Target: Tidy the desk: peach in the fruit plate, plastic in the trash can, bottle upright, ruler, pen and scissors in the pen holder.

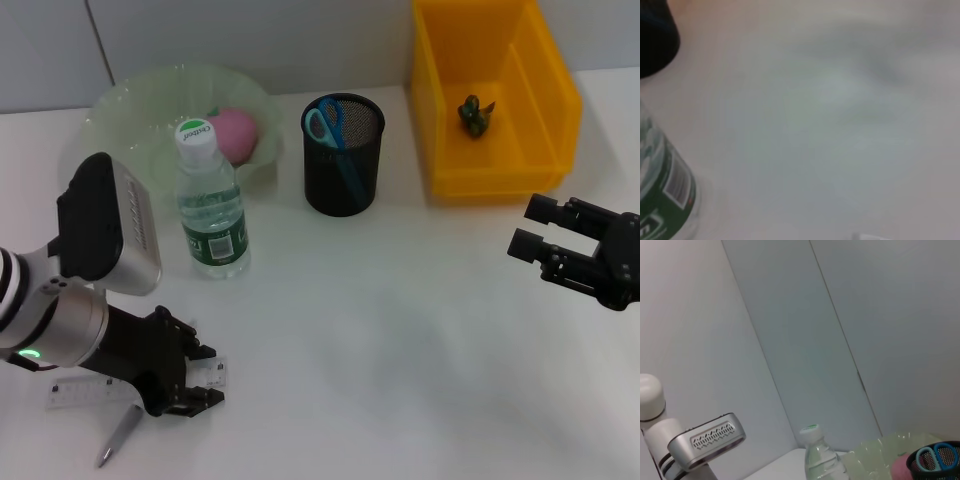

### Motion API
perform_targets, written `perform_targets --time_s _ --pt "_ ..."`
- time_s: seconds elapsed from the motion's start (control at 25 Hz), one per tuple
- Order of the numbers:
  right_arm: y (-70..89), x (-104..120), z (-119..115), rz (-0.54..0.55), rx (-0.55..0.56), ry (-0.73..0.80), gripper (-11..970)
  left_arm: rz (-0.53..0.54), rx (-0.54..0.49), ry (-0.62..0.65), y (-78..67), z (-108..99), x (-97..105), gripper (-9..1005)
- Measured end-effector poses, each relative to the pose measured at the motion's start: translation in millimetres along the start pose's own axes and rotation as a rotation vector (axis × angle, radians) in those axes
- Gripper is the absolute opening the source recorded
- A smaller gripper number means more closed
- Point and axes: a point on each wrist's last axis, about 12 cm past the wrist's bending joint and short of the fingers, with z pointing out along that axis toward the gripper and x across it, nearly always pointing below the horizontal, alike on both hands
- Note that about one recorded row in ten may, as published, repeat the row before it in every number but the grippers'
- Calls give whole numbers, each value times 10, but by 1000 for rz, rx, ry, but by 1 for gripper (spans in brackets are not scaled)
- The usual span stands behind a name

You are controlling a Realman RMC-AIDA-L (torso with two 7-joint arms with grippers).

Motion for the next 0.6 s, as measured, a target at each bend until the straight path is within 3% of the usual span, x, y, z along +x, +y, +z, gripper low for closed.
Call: perform_targets --time_s 0.24,0.6 --pt "-3 -2 -7 2 3 -2 682 19 6 -1 -23 -28 -30 495" --pt "1 -7 -4 5 3 -11 683 67 3 -94 -150 -375 -172 393"
